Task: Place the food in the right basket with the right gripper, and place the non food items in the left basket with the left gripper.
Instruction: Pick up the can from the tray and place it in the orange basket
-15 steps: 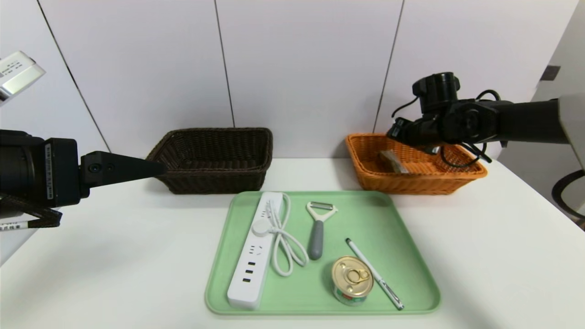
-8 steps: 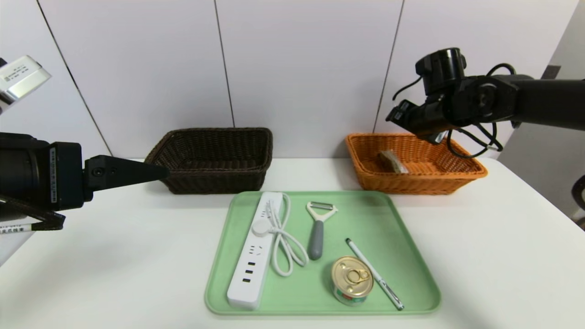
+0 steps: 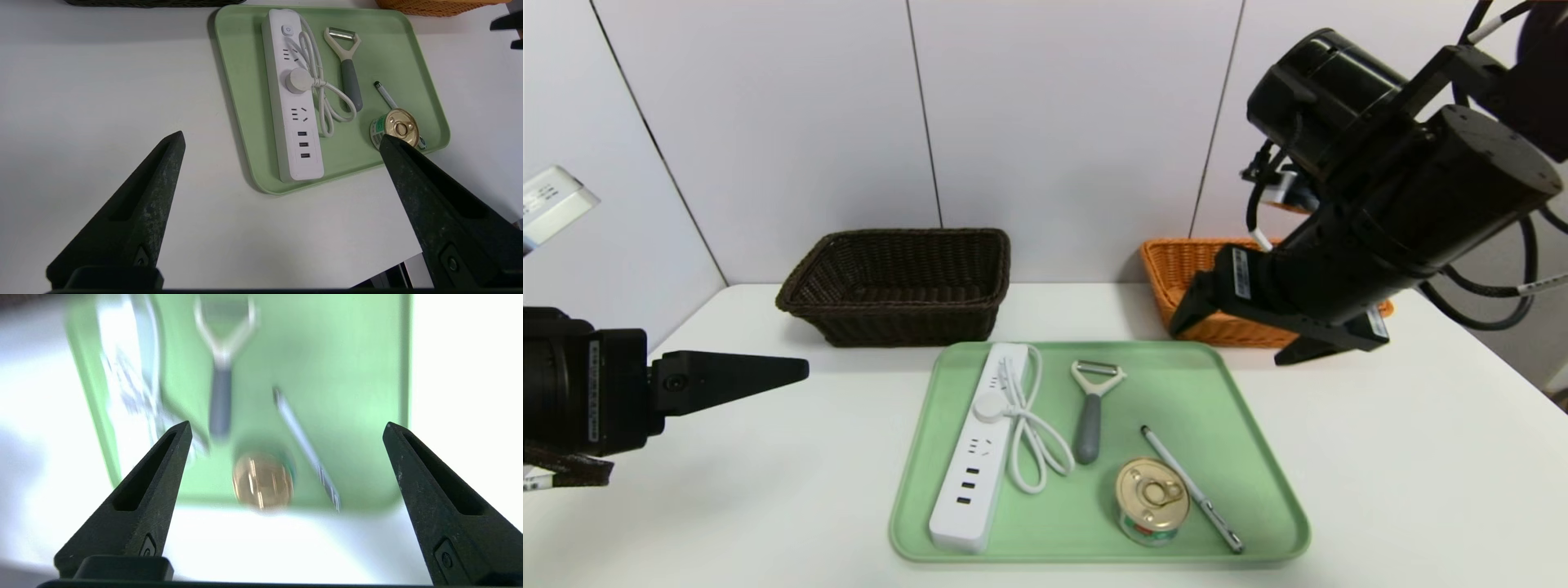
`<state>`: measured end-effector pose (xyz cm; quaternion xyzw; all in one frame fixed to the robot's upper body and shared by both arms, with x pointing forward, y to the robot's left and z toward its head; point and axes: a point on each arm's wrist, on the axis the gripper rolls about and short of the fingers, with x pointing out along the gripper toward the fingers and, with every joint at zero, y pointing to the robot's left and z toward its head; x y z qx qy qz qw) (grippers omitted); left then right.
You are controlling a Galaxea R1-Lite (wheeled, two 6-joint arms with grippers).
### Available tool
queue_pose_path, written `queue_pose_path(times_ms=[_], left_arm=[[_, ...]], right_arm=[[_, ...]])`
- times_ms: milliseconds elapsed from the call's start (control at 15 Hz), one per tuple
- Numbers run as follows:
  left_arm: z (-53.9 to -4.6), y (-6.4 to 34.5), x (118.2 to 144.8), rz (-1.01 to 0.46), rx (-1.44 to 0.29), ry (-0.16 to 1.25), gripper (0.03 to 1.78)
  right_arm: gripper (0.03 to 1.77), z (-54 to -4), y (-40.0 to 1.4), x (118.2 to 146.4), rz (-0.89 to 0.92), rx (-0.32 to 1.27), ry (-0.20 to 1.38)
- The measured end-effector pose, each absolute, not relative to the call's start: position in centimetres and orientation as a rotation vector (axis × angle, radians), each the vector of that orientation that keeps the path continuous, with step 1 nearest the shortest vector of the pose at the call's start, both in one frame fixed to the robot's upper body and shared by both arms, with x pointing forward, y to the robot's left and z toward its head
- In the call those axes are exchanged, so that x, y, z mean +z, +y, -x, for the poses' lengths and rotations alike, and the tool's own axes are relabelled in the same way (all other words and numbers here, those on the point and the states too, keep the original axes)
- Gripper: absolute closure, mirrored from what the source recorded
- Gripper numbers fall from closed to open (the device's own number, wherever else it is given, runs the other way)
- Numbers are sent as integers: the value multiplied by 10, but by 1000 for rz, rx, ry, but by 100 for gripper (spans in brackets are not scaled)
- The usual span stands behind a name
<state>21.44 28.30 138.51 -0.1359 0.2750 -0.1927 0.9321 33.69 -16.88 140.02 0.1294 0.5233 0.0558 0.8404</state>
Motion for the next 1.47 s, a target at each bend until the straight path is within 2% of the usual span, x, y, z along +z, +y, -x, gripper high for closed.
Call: queue_pose_path(times_ms=[133,267,667,800,1133,1467], left_arm=[[-208,286,1381,277,-394,565,12],[-201,288,1378,278,-395,561,12],[-184,295,1370,278,-399,550,12],[-182,296,1368,277,-399,550,12],[-180,297,1365,277,-398,556,12],[-179,297,1363,273,-387,559,12]], right_arm=[[15,-305,-165,1402,-192,163,1189],[14,-284,-167,1400,-122,163,1194],[11,-245,-180,1369,94,85,1037],[11,-238,-178,1360,86,115,950],[11,-220,-168,1336,54,231,862],[10,-203,-164,1291,52,318,733]])
